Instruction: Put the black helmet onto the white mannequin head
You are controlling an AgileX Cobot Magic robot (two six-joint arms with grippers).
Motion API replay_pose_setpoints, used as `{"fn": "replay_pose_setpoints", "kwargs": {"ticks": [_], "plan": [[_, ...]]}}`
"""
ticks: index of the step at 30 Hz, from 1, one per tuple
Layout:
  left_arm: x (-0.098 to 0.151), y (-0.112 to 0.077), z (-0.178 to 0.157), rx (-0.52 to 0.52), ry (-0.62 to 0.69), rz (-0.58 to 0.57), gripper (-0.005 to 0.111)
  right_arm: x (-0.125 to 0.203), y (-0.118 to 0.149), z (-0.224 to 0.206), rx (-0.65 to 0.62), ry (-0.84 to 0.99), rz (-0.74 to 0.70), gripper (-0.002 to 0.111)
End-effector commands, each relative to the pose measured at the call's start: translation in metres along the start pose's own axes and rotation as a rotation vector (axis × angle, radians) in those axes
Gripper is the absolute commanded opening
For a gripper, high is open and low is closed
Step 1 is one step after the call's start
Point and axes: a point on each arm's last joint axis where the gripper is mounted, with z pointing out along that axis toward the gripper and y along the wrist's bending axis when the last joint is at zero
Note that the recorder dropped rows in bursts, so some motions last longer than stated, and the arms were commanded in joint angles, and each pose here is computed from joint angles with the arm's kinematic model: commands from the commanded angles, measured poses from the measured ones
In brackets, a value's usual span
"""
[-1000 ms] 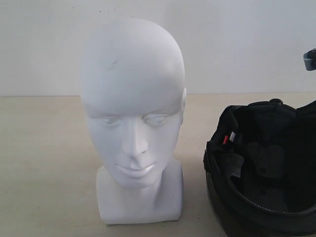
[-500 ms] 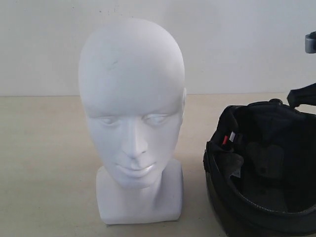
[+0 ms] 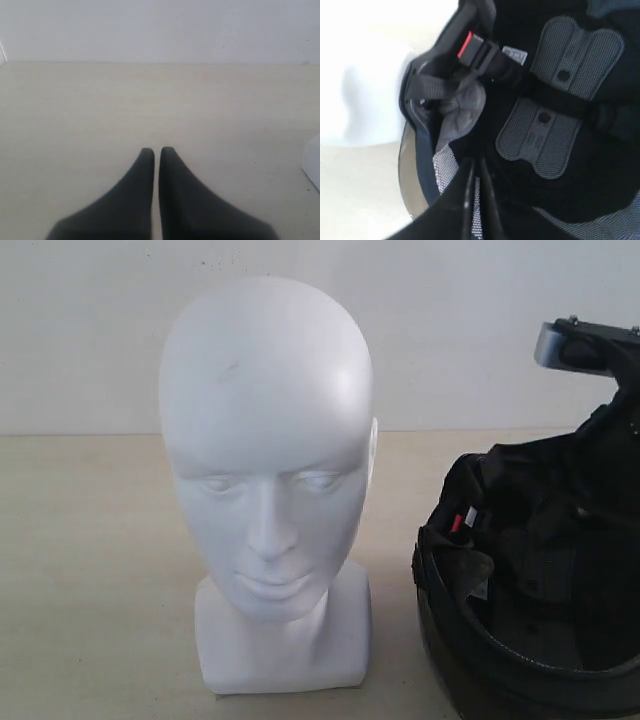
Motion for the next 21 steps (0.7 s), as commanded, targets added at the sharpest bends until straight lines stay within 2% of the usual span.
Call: {"fn": "replay_pose_setpoints", "kwargs": {"ticks": [1, 5, 7, 16, 21], "plan": [[-0.001, 0.000, 0.000, 0.004, -0.004, -0.009, 0.004, 0.007, 0.002, 0.007, -0.037, -0.006, 0.050, 0.030], [-0.001, 0.000, 0.000, 0.004, -0.004, -0.009, 0.004, 0.010, 0.005, 0.013, -0.085, 0.006, 0.101, 0.085], [-0.001, 0.000, 0.000, 0.004, -0.004, -0.009, 0.004, 0.012, 0.006, 0.016, -0.101, 0.035, 0.147, 0.105], [-0.001, 0.000, 0.000, 0.004, -0.004, -0.009, 0.004, 0.006, 0.011, 0.051, -0.138, 0.133, 0.233, 0.104], [-0.001, 0.000, 0.000, 0.004, -0.004, -0.009, 0.004, -0.002, 0.010, 0.068, -0.147, 0.094, 0.231, 0.104]]}}
